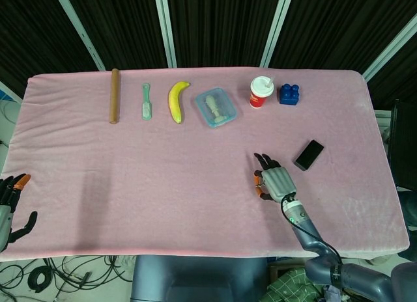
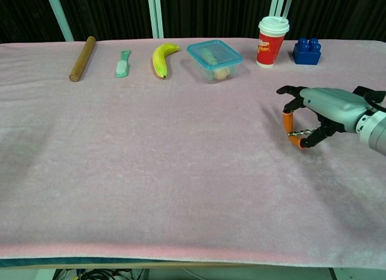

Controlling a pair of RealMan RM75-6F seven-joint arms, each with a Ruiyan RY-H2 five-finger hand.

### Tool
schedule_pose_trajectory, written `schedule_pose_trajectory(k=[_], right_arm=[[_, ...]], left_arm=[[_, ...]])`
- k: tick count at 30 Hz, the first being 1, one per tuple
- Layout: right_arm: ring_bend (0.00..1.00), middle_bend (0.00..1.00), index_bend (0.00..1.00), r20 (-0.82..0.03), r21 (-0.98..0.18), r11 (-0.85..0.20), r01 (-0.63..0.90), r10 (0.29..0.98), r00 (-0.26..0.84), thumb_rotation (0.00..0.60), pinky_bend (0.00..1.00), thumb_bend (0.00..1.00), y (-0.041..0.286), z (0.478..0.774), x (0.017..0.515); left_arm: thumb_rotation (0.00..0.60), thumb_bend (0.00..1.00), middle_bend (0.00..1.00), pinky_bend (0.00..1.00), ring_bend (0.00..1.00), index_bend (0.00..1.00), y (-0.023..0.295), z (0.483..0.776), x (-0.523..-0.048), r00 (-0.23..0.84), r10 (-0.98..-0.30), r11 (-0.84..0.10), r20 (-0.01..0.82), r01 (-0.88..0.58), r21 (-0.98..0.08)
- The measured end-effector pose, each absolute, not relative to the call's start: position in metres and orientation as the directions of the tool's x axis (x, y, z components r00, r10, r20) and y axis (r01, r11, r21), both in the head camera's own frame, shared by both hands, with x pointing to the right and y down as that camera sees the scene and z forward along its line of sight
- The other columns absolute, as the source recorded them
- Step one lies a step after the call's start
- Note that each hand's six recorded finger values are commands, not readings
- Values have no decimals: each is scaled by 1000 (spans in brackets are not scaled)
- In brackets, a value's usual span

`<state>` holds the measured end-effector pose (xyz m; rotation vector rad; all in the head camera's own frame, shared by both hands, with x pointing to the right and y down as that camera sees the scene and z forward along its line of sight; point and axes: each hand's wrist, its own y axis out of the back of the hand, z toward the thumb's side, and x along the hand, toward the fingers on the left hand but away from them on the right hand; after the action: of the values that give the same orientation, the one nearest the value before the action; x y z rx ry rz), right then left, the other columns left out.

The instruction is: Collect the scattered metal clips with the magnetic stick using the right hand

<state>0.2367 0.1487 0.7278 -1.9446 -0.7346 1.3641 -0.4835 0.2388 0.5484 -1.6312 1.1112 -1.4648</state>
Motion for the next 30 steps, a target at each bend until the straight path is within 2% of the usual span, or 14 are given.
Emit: schedule_pose_trajectory(k=[2,10,15,25,30], right_arm=[[0,0,252,-605,-757,-650,70,737,303,600,168,284,151,728,237],[0,0,82,-648,-723,-688,65,708,281,600,168,278,154,729,239],[0,0,50,-628,-740,-668,83,729,272,600,168,267,148,719,240],[0,0,21,-491,-816,-533,223,843,217,600,168,235,129,655,273],[0,0,10,-422,-875,-446,190,893,155,600,168,228,148,612,322]], left_arm=[[600,422,79,0,0,84,239,548,-483,7,-909,-412,416,-156,-898],[600,422,79,0,0,84,239,548,-483,7,-910,-411,415,-155,-898],[600,422,79,0,0,84,239,548,-484,6,-910,-411,415,-154,-898],[600,422,79,0,0,84,239,548,-483,8,-910,-411,415,-156,-898],[600,422,79,0,0,84,239,548,-483,11,-912,-406,409,-148,-902]])
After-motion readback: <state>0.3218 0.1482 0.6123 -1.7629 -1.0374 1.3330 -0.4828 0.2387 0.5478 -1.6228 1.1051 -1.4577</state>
